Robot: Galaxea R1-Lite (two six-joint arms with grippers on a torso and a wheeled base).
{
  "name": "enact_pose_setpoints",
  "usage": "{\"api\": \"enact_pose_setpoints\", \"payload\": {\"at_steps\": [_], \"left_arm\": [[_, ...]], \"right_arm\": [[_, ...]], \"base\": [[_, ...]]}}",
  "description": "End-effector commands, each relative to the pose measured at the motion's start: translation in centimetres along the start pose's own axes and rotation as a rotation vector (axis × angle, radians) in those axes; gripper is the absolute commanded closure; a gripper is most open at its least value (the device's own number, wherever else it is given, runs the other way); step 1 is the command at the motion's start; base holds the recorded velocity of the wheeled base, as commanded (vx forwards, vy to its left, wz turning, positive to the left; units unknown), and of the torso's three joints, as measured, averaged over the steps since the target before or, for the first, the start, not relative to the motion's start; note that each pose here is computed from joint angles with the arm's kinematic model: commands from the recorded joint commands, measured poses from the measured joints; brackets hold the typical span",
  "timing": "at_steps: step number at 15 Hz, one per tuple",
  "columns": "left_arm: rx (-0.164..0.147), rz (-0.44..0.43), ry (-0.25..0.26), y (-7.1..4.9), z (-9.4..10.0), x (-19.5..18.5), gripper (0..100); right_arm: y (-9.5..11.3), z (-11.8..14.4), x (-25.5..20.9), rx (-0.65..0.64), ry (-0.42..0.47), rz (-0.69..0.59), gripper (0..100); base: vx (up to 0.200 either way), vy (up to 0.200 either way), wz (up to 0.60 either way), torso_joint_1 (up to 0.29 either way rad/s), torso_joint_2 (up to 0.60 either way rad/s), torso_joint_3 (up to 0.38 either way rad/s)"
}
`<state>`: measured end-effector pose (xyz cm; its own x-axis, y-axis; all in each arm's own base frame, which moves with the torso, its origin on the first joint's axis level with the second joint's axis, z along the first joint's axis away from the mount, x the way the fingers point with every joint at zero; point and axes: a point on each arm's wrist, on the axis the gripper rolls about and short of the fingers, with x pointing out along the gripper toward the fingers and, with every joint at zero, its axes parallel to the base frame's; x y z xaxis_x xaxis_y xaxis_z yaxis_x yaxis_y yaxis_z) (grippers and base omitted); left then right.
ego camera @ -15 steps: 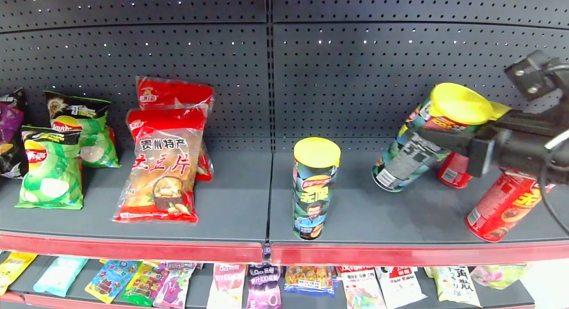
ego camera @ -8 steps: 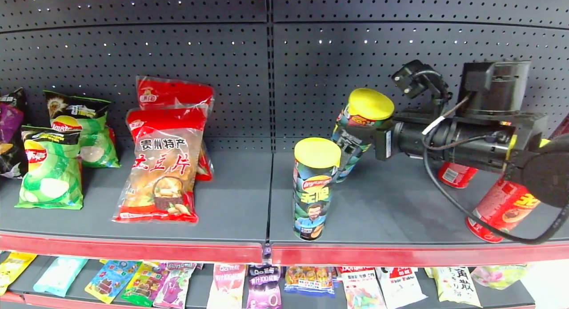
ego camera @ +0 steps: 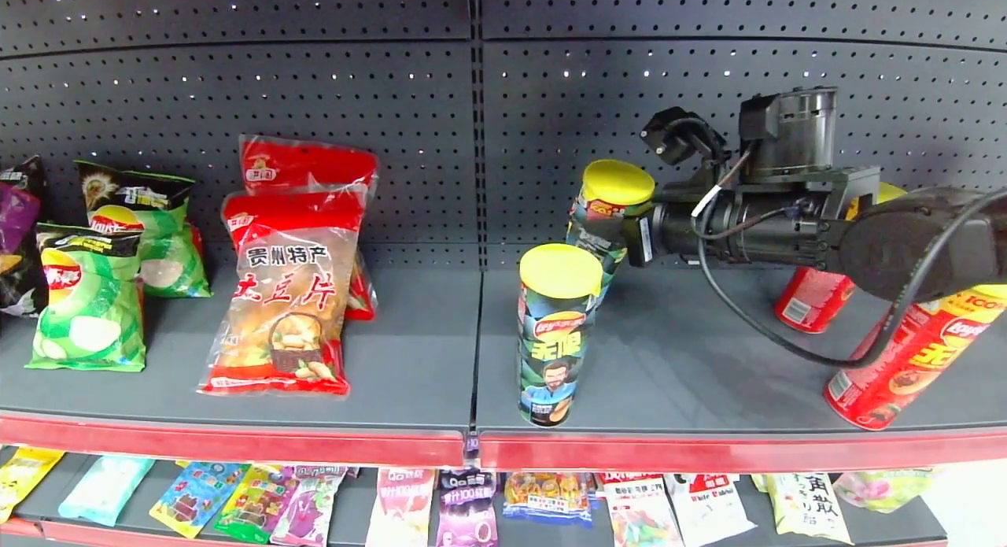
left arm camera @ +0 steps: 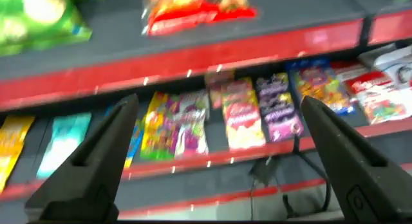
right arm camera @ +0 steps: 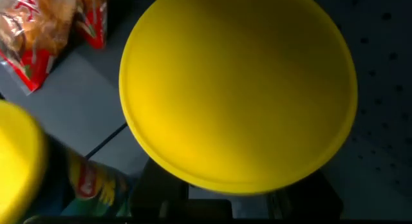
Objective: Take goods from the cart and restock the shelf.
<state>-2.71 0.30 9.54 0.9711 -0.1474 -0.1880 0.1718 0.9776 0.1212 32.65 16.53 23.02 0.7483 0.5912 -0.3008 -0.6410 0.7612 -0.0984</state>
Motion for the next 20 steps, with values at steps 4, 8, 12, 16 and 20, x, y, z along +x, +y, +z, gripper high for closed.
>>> {"api": "enact_pose_setpoints", "payload": {"at_steps": [4,8,12,16,20], "left_arm": [[-0.010,0.001,0.015,0.0,-0.4,0.2,0],[-0.010,0.003,0.015,0.0,-0.4,0.2,0],[-0.010,0.004,0.015,0.0,-0.4,0.2,0],[-0.012,0.004,0.015,0.0,-0.4,0.2,0],[-0.011,0.003,0.015,0.0,-0.4,0.2,0]], "right_arm": [[0.2,-1.0,2.2,0.003,0.032,0.018,100],[0.0,-1.0,3.1,0.002,0.028,0.017,100],[0.4,-1.0,3.7,-0.002,0.029,0.032,100],[0.6,-1.3,4.2,-0.002,0.038,0.038,100],[0.7,-1.5,4.4,-0.002,0.044,0.039,100]], "base": [[0.000,0.000,0.00,0.000,0.00,0.000],[0.000,0.000,0.00,0.000,0.00,0.000],[0.000,0.000,0.00,0.000,0.00,0.000],[0.000,0.000,0.00,0.000,0.00,0.000],[0.000,0.000,0.00,0.000,0.00,0.000]]}}
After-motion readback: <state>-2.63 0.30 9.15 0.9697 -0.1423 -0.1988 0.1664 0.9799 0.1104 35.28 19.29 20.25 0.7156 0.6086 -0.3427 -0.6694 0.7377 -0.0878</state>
